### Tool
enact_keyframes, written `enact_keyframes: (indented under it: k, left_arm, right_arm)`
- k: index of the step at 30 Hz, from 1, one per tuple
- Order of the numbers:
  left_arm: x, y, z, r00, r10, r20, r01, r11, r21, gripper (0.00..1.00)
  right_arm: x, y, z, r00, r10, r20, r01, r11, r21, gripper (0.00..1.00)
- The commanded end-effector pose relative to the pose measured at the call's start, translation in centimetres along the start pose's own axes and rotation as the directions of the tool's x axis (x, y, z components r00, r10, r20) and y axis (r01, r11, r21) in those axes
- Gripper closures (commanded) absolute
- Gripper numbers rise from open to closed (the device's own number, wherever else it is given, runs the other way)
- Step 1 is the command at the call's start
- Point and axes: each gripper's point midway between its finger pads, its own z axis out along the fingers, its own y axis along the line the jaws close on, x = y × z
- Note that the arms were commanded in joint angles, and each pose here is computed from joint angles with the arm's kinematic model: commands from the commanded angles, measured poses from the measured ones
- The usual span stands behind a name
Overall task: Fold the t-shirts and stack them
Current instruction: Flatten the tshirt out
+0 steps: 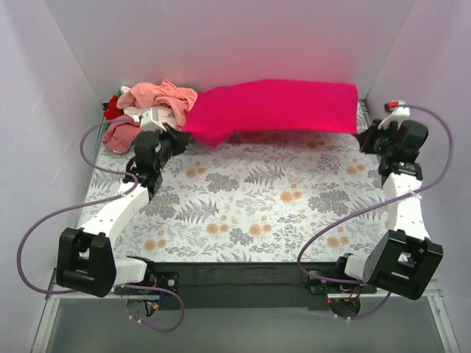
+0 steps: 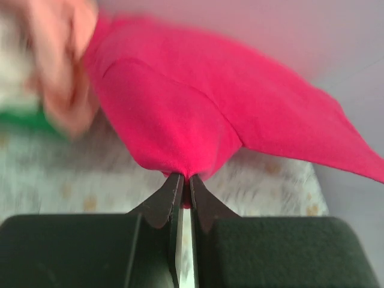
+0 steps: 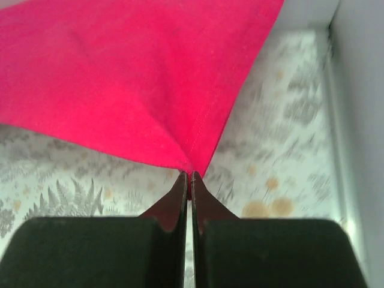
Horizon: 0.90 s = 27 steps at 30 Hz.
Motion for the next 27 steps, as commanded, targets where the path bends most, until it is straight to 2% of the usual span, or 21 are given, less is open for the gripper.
enact_keyframes:
  k: [1,3,4,5,7,8,14,17,20,24,27]
  left_arm:
    - [4.7,3.5,-4.0,0.990,-0.136,-0.041,0.126,0.974,-0.189,1.00]
    - [9.7,5.9,-6.6,0.960,-0.256,-0.109,0.216,0.933,-0.289,1.00]
    - [9.7,5.4,-7.5,0.956,-0.275,-0.106,0.237,0.931,-0.276,1.00]
    - [11.6,5.9,-8.7,0.943,-0.296,-0.155,0.235,0.917,-0.321,1.00]
    - [12.9,6.6,-10.7,0.929,-0.338,-0.149,0.259,0.884,-0.389,1.00]
    - [14.7,7.0,-12.1,0.916,-0.354,-0.191,0.243,0.865,-0.439,1.00]
    - [18.3,7.6,-16.6,0.843,-0.466,-0.269,0.277,0.805,-0.525,1.00]
    - [19.4,8.1,-18.5,0.805,-0.528,-0.272,0.294,0.752,-0.590,1.00]
    - [19.5,7.7,-19.7,0.783,-0.560,-0.271,0.319,0.736,-0.597,1.00]
    - [18.1,6.5,-20.9,0.771,-0.581,-0.259,0.355,0.731,-0.583,1.00]
    - [15.6,5.2,-21.5,0.784,-0.575,-0.235,0.378,0.742,-0.554,1.00]
  right_arm:
    - [5.5,-0.2,-1.8,0.997,0.058,-0.047,-0.055,0.996,0.065,0.99]
    - [7.8,0.1,-2.8,0.991,0.114,-0.065,-0.108,0.990,0.088,0.99]
    - [9.3,0.4,-3.1,0.984,0.155,-0.087,-0.147,0.985,0.094,0.99]
    - [11.7,0.4,-3.6,0.973,0.189,-0.130,-0.175,0.978,0.115,0.99]
    - [13.9,0.2,-4.2,0.958,0.228,-0.172,-0.202,0.967,0.156,0.99]
    - [15.8,-0.4,-4.8,0.946,0.255,-0.201,-0.213,0.954,0.210,0.99]
    - [21.4,-1.8,-7.9,0.881,0.377,-0.287,-0.240,0.877,0.415,0.99]
    - [21.5,-1.9,-9.2,0.880,0.389,-0.273,-0.238,0.858,0.456,0.99]
    - [21.4,-2.4,-10.6,0.879,0.402,-0.257,-0.224,0.824,0.521,0.99]
    - [19.7,-3.1,-12.4,0.897,0.394,-0.198,-0.214,0.781,0.586,0.99]
    - [18.1,-3.0,-13.1,0.906,0.385,-0.175,-0.214,0.775,0.595,0.99]
